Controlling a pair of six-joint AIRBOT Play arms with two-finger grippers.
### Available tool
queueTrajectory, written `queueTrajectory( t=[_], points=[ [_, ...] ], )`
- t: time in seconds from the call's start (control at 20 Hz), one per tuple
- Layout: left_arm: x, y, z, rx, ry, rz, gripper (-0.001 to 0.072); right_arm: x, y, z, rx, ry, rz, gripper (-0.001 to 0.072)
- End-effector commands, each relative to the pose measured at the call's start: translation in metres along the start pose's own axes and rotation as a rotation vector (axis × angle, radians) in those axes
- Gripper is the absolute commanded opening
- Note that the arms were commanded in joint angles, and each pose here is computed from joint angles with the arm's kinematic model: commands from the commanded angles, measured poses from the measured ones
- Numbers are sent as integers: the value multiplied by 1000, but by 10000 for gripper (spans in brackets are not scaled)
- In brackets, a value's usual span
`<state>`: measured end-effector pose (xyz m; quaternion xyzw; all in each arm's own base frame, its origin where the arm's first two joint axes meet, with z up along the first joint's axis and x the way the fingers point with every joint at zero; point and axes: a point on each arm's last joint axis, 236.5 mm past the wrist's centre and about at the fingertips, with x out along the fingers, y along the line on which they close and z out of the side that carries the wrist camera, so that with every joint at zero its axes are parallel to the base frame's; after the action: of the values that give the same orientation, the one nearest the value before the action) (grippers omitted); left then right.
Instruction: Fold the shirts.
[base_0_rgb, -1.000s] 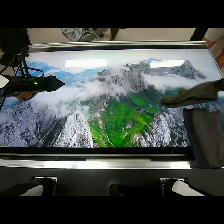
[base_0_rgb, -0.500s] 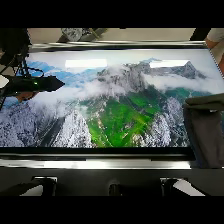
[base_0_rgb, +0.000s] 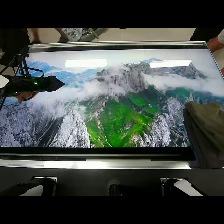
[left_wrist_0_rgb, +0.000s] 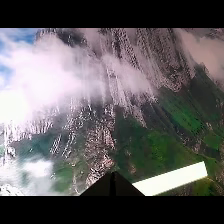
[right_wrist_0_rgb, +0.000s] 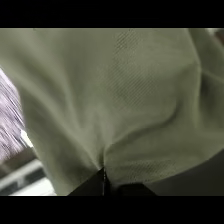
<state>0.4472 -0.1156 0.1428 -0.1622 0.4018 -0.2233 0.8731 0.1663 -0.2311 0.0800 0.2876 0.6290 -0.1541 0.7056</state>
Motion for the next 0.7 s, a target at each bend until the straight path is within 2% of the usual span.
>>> queueTrajectory(
  t=[0.0, 0.05, 0.1, 0.15, 0.2, 0.3, 0.45, 0.55, 0.65],
  points=[
    [0, 0, 0, 0, 1, -1, 26, 47, -22, -36, 34, 135, -49, 43],
    [0, 0, 0, 0, 1, 0, 26, 58, -22, -41, 39, 152, -40, 44],
    [0, 0, 0, 0, 1, -1, 26, 67, -23, -45, 44, 164, -39, 91],
    [0, 0, 0, 0, 1, 0, 26, 70, -28, -46, 43, 167, -56, 332],
    [0, -1, 0, 1, 1, -1, 26, 67, -36, -43, 28, 157, -91, 460],
    [-8, -4, 8, 12, -18, -2, 26, 42, -51, -17, -33, 55, -175, 461],
    [-49, -16, 57, 100, -126, 36, 24, -70, -31, 99, -205, -459, -280, 460],
    [-93, 0, 102, 150, -241, 242, 23, -174, 35, 165, -359, -857, -333, 460],
    [-137, 31, 131, 183, -323, 528, 23, -229, 139, 188, -541, -1091, -252, 460]
  ],
)
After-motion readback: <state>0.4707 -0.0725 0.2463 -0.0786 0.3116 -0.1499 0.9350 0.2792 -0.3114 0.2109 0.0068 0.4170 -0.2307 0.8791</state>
